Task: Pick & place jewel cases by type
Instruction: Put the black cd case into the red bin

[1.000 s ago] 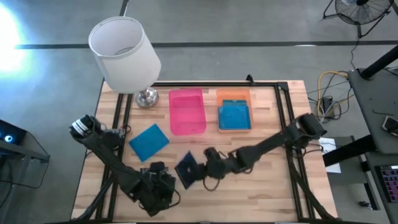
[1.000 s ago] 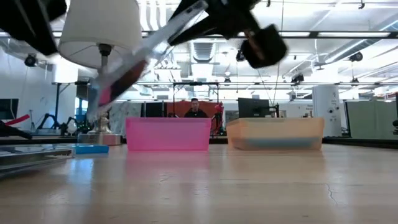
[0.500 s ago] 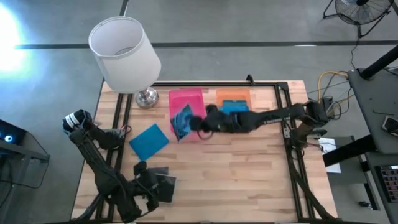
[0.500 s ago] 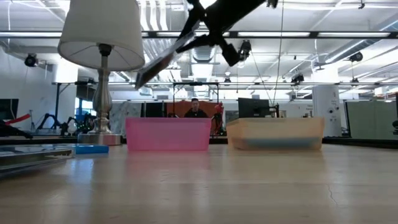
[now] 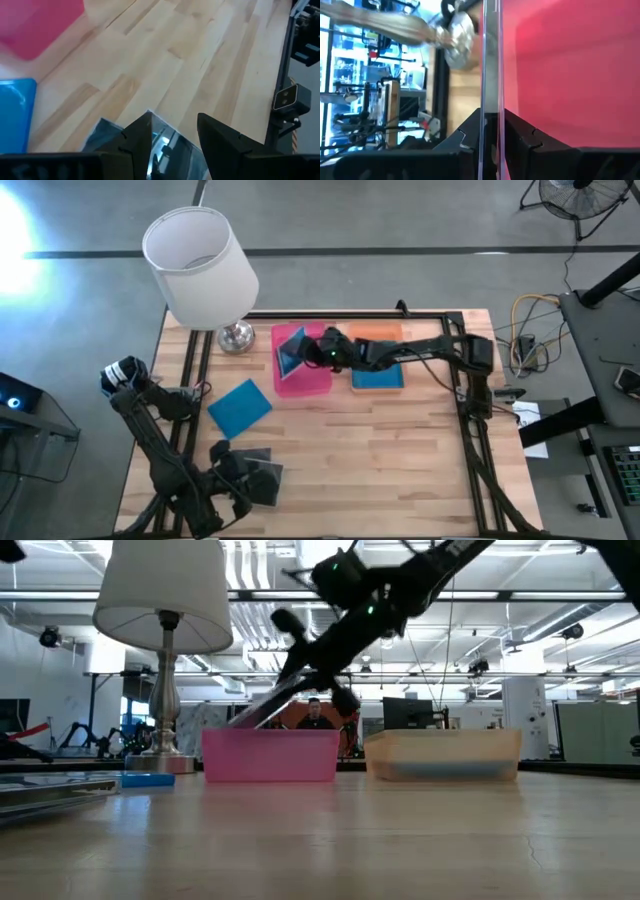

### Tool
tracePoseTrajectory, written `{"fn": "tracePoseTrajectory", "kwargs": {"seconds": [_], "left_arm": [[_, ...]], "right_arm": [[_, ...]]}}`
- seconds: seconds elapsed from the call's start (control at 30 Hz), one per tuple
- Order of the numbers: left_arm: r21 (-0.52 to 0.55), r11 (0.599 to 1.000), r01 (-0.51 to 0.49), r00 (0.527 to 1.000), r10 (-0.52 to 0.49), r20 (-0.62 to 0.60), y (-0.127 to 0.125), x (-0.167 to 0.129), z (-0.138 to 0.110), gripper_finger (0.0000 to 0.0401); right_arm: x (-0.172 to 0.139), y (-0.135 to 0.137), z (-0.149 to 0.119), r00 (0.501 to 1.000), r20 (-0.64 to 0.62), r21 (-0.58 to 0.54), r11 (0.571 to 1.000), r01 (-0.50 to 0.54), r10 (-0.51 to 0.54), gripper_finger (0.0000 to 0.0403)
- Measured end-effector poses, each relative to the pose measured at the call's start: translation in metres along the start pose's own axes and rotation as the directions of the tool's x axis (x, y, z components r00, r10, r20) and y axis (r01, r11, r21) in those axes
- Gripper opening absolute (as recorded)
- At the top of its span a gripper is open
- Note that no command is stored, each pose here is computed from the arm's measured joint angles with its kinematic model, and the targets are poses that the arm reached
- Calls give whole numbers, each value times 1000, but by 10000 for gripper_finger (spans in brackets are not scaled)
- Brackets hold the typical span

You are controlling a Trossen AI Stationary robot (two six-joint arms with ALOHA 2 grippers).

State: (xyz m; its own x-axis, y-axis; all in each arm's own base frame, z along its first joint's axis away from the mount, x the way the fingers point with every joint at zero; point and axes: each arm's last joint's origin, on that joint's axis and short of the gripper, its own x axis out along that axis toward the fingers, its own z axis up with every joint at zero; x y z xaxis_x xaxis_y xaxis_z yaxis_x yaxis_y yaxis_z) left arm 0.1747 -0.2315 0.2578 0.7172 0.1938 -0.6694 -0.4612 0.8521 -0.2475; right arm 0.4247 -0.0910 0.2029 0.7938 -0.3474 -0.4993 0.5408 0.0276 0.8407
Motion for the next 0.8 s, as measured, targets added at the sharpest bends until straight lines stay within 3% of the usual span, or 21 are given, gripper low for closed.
{"fn": "tracePoseTrajectory", "kwargs": {"seconds": [0.23,0.37,0.53,0.67,0.73,0.8], "left_arm": [[-60,998,0,1000,-1,-10,4,0,-11,139],[-69,998,2,1000,-2,-10,4,0,-12,139],[-53,999,0,1000,0,-8,4,0,-12,139],[-23,999,-23,1000,22,-11,7,0,-12,139],[-12,999,-34,999,34,-19,9,0,-12,139],[-6,999,-43,997,43,-63,10,0,-13,139]], "right_arm": [[27,-20,-11,997,-28,14,997,71,-71,65],[25,-21,-12,985,-74,-96,984,151,-158,111],[-4,-3,-7,937,-172,-260,931,255,-305,186],[-42,13,-9,885,-129,-458,819,347,-447,238],[-62,26,-11,889,-112,-514,791,330,-444,259],[-81,38,-18,896,-182,-555,795,246,-405,275]]}}
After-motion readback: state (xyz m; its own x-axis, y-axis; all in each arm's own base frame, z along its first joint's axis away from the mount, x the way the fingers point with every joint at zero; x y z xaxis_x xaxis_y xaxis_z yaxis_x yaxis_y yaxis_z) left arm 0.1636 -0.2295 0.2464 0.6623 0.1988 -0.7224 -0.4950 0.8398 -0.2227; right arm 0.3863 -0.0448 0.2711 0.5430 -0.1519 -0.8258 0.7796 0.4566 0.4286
